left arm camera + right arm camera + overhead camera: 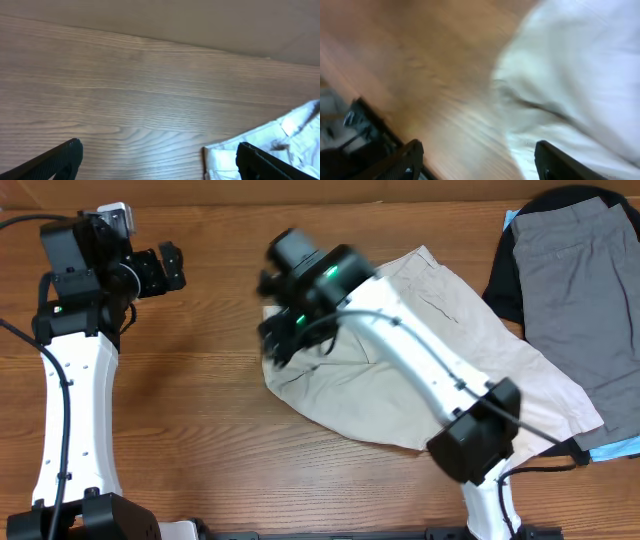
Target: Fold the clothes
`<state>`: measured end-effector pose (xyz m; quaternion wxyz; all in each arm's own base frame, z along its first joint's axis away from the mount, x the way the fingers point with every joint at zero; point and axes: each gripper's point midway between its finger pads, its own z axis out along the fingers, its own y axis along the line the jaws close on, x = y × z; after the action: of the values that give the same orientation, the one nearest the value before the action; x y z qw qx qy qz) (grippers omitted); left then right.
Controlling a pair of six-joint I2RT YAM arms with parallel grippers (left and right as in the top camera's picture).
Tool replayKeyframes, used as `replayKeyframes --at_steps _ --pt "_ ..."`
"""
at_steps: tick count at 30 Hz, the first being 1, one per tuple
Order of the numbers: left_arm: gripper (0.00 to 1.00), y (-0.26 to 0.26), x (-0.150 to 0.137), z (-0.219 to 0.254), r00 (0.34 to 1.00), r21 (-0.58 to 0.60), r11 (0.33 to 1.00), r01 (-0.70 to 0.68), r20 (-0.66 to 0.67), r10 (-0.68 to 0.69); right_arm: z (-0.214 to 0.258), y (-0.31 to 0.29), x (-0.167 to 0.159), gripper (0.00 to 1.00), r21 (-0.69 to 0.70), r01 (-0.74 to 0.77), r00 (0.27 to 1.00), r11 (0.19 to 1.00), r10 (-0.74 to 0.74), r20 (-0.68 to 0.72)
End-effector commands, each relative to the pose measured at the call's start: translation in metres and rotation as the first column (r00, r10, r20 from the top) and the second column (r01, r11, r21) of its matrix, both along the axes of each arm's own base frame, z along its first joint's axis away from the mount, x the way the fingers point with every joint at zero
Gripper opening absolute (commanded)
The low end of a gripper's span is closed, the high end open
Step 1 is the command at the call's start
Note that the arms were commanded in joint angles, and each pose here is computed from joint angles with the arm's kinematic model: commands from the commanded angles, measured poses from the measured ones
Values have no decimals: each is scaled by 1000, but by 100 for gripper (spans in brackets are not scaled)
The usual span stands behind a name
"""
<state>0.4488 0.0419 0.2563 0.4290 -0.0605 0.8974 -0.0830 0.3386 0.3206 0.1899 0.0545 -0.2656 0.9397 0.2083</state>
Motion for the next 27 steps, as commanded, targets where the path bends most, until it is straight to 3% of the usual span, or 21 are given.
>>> replayKeyframes --at_steps 1,8,14,17,27 --pt "100 -36 1 1 992 27 992 127 3 -127 37 -76 59 84 20 185 977 983 -186 106" --pt "100 -108 4 -45 950 86 950 299 -117 -289 26 -205 102 87 -18 455 889 890 -454 60" --pt "96 -157 -13 -116 844 77 876 476 -321 -430 27 -284 115 90 8 591 806 807 -591 44" --pt "91 -162 -20 -147 809 66 870 489 -408 -424 27 -304 113 90 13 619 785 786 -619 31" --pt "89 -161 -24 -203 746 28 864 503 -519 -417 15 -303 111 90 -6 593 805 805 -593 20"
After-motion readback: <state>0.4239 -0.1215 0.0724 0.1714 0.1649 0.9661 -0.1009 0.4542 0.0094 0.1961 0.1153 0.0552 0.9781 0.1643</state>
